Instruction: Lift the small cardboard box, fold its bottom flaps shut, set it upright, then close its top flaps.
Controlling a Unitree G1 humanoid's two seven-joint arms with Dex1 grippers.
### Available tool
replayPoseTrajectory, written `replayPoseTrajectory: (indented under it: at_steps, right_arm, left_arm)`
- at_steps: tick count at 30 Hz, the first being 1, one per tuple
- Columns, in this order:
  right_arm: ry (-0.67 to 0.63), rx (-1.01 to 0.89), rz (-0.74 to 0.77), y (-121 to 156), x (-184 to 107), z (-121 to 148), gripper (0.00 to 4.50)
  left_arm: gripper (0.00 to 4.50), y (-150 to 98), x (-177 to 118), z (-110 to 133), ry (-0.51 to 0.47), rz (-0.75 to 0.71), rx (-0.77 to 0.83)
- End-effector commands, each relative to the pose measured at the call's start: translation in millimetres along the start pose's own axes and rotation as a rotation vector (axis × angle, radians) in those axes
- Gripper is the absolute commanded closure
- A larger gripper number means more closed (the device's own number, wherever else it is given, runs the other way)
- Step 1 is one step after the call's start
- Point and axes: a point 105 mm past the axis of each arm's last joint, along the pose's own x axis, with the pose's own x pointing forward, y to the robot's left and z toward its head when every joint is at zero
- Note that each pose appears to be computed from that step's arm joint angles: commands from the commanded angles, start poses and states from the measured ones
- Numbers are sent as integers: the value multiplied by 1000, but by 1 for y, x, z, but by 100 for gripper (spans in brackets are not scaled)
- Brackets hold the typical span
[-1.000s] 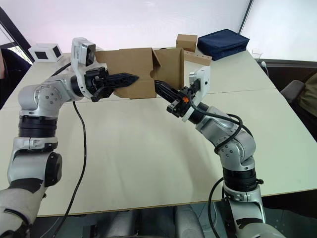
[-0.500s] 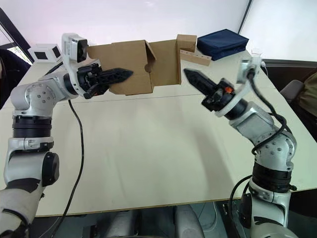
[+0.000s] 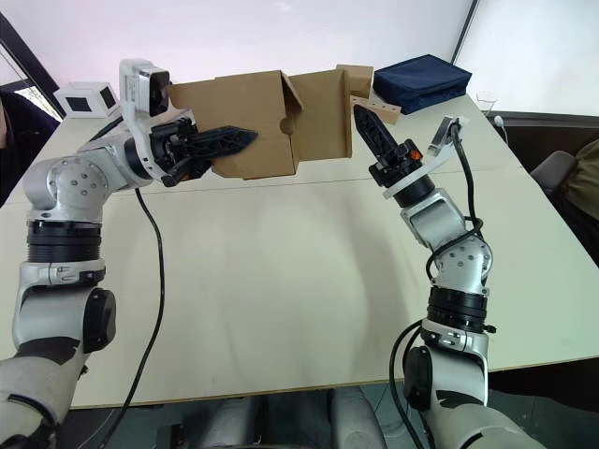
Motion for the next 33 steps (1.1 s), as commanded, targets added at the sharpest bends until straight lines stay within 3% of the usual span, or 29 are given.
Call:
replayPoseTrajectory:
  at_steps: [1,9,27,33]
  right_arm:
    - [-29,57,99,22,5,4,184]
    - [-14,149,198,46,9,-7,184]
    - [-89,362,281,65,11,-17,184]
    - [-43,352,257,65,12,-32,184]
  left_arm:
    - [450,-8,0,13,-22,-18,49]
    - [450,-4,0,14,-32,-7,45]
    - [450,-1,2,15,-40,3,48]
    - [450,-1,1,16,-42,5,49]
